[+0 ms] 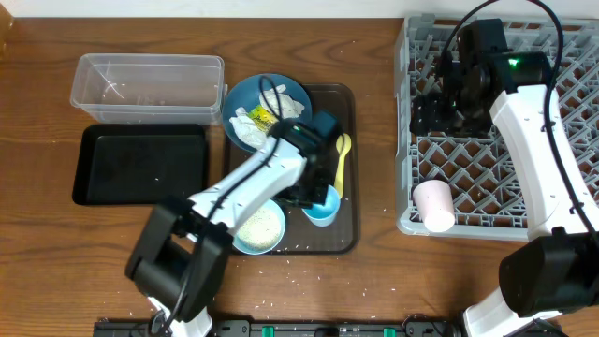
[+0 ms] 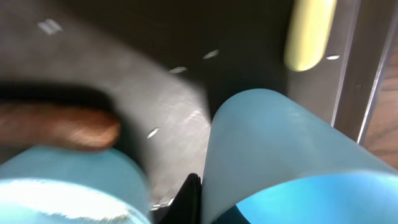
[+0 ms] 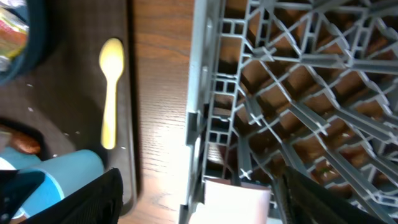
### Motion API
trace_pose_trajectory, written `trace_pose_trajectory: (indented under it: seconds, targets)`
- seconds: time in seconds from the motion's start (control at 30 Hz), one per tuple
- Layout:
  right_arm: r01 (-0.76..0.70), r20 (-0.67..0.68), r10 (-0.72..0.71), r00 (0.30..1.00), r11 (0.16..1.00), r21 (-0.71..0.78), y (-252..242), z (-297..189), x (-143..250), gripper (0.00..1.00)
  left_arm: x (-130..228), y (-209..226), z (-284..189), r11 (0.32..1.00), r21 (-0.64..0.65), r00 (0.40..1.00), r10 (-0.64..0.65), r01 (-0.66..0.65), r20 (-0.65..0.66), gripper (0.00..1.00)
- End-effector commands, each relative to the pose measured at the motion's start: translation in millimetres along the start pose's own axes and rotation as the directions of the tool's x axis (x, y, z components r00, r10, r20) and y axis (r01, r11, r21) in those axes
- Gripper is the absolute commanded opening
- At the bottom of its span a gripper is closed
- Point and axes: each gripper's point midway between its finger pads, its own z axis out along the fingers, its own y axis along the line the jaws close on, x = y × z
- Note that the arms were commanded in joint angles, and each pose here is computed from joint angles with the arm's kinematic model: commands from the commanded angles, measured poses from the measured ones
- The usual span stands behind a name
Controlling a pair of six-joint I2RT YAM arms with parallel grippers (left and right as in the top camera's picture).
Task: Sort waste into correct bins and load items into the dishwasher rack
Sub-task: 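Lift the light-blue cup and pass it to the right gripper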
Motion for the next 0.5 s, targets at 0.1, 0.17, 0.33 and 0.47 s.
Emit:
trace_pose_trajectory:
  seconds: [0.1,0.17,0.33,0.47]
  targets:
    - [0.213,0.09,-0.193,0.977,0.902,-0.376,66,-13,-6,0.77,-29,-14,-102,0.92,0.391,0.986,-0.052,-0.015,0.159,0.06]
    - [0.321,0.176,-0.269,0.947,0.801,-0.504,94,-25,-7,0.77,-34,-18,-130,0.848,0.529,0.978,-0.082,-0.032,0.192,0.06]
    - [0.524,0.368,-0.374,0.851,0.557,-0.645,144,-54,-2,0.78,-41,-12,-181,0.683,0.726,0.962,-0.139,-0.079,0.235,0.06]
    - [0.637,0.501,-0.403,0.766,0.375,-0.673,171,-74,5,0.79,-42,-6,-193,0.617,0.784,0.963,-0.162,-0.071,0.215,0.06]
